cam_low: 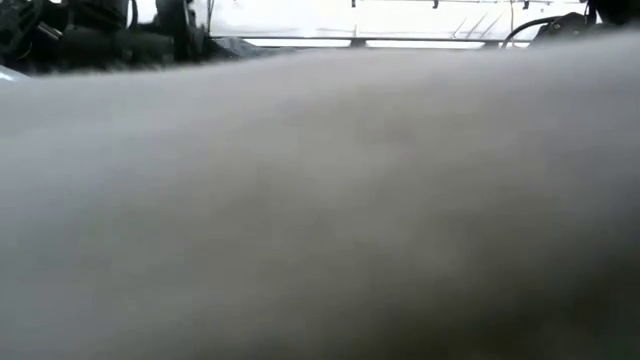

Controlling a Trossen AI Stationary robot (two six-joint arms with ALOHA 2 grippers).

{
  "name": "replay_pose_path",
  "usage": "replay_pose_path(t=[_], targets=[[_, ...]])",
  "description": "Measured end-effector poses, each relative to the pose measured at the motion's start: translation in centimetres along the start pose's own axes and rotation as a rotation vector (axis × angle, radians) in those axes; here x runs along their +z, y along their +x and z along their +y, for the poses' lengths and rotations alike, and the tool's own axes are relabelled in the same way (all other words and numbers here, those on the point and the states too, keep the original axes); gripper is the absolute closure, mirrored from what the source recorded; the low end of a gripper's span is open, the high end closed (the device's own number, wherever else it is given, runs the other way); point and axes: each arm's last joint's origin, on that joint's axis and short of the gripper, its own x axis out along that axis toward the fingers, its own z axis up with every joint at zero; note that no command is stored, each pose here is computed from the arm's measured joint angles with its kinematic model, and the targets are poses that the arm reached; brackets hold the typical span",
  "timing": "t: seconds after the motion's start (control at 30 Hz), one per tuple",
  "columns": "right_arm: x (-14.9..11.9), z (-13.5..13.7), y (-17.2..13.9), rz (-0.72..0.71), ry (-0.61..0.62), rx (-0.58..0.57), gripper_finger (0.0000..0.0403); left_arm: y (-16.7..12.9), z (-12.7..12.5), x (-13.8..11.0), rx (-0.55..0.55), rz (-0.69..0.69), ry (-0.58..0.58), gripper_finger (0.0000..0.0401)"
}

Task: Sort clothes
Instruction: Put the blue shirt into the blue laundry bin

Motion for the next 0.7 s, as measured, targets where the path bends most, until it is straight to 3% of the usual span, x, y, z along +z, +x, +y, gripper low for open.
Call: replay_pose_path(t=[0.17,0.33,0.57,0.7], targets=[[0.0,0.0,0.0,-0.001,0.000,0.000,0.0231,1.0,-1.2,2.0,-0.033,-0.083,0.073,0.0395],[0.0,0.0,0.0,-0.001,0.000,-0.001,0.0231,3.7,-2.9,6.7,-0.068,-0.140,0.185,0.0398],[0.0,0.0,0.0,0.000,0.000,-0.001,0.0231,7.9,-4.7,17.4,0.087,0.032,0.369,0.0399],[0.0,0.0,0.0,-0.001,-0.012,-0.001,0.0231,10.3,-5.4,23.8,0.147,0.017,0.446,0.0400]])
